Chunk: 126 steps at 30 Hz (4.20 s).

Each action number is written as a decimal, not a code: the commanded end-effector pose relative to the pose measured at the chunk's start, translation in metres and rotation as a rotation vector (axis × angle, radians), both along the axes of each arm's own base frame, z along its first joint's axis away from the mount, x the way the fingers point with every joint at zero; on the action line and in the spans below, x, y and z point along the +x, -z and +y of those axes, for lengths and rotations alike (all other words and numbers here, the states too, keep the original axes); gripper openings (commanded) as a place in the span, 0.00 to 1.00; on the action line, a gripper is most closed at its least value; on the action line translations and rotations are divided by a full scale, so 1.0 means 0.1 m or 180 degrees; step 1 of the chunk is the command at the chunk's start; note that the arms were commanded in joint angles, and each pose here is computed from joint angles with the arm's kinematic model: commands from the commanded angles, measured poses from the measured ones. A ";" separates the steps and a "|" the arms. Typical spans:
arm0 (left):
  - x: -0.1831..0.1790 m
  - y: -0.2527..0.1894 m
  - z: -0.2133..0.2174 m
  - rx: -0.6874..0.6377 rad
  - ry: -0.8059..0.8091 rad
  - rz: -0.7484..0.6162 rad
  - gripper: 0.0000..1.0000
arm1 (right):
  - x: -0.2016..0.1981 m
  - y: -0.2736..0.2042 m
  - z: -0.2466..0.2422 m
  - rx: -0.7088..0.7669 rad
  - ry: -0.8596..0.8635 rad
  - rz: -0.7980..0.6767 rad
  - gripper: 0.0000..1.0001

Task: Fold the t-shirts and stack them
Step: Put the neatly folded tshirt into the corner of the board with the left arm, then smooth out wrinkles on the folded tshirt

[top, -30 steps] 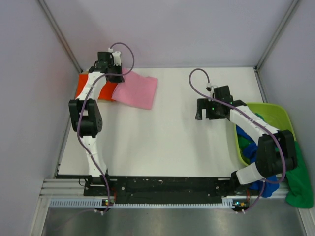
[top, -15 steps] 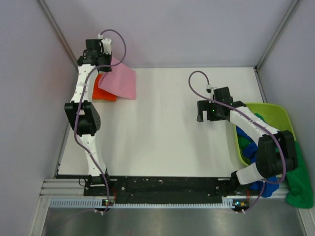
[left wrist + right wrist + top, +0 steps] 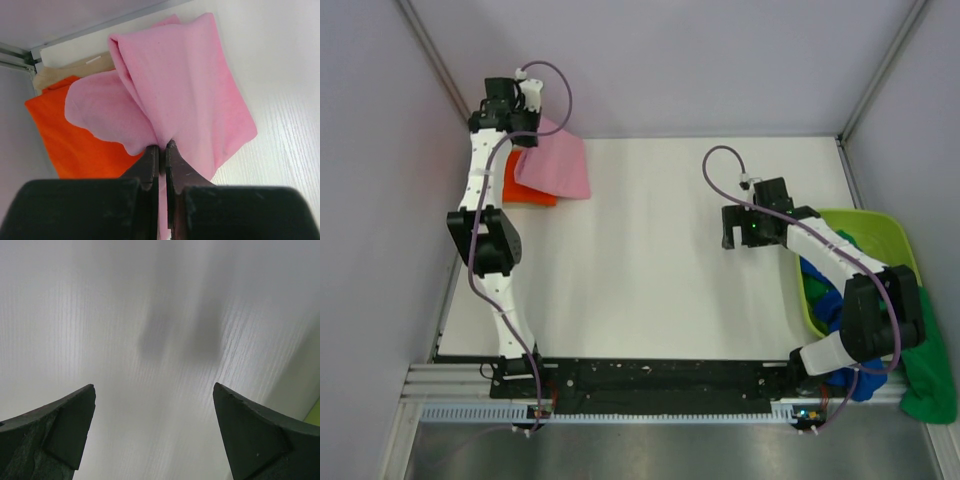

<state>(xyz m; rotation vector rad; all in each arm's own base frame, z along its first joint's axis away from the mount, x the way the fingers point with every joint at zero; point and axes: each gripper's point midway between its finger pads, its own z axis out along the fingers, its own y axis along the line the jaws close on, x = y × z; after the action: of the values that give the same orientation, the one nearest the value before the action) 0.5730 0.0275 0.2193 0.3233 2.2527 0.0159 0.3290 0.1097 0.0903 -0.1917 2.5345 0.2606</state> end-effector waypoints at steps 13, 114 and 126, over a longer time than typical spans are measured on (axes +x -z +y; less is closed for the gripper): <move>-0.10 -0.90 0.37 0.0268 0.0052 -0.0591 0.00 | 0.04 0.01 -0.07 -0.0080 0.0017 -0.0079 0.99; -0.12 0.17 0.61 0.1330 -0.0253 -0.0203 0.00 | -0.03 0.20 0.00 -0.0066 -0.0186 0.0123 0.99; -0.22 0.30 0.70 0.1139 -0.0275 -0.0132 0.00 | -0.02 0.19 0.01 -0.0037 -0.0194 0.0121 0.99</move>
<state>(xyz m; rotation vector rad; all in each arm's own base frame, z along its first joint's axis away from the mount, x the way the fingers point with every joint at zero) 0.5484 0.1063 0.1648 0.4604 2.2820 0.5035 0.3232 0.1105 0.0705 -0.2579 2.5898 0.2641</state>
